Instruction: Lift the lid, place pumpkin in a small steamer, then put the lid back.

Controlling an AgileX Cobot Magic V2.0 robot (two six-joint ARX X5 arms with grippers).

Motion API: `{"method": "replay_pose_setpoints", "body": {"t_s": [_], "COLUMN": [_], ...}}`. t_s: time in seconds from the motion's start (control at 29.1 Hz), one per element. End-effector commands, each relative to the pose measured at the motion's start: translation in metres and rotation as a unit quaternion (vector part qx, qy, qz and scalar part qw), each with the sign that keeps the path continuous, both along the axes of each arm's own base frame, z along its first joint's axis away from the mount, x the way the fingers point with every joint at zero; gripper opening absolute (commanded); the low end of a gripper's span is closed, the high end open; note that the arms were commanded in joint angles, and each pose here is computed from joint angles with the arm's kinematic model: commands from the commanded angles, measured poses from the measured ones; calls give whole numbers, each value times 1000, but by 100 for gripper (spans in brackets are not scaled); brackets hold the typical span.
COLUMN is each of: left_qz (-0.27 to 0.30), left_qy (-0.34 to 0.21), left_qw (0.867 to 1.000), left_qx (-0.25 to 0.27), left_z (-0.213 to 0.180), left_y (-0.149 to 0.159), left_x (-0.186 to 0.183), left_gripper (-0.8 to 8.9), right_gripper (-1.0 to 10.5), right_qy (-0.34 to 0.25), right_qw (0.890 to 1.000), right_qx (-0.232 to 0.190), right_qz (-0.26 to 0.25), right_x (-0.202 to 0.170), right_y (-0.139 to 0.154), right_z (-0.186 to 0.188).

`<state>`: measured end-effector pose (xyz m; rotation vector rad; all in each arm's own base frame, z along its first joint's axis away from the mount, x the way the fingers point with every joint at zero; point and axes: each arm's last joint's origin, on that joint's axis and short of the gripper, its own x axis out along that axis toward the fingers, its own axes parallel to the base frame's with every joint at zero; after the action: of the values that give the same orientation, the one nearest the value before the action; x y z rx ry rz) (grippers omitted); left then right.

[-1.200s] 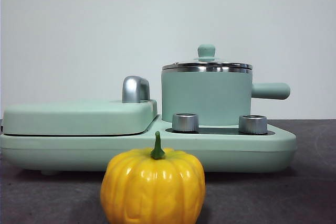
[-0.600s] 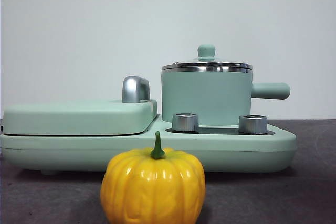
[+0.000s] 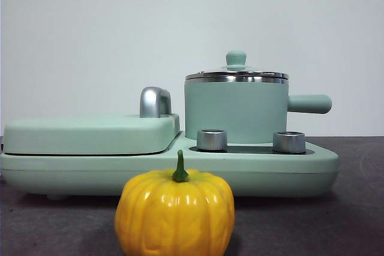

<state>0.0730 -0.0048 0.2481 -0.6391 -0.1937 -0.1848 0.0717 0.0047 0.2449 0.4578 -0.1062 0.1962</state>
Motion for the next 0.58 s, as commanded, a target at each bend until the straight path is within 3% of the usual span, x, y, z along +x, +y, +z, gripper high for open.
{"method": "replay_pose_setpoints", "body": {"t_s": [0.03, 0.41, 0.58], "left_qz": [7, 15, -22], "left_qy": [23, 114, 157], "left_qw": [999, 983, 971], "left_qx": [35, 142, 181], "left_z": [16, 66, 76], "left_y": [0, 0, -2], "left_x": [-6, -11, 2], "left_gripper": [9, 9, 9], "right_gripper": [14, 14, 14], "right_qy": [10, 72, 104], "right_qw": [1000, 995, 985], "right_qx": [-4, -59, -112], "right_qz": [7, 27, 77], "right_x": [-6, -4, 9], "right_y": [0, 2, 4], "right_z": [15, 59, 73]}}
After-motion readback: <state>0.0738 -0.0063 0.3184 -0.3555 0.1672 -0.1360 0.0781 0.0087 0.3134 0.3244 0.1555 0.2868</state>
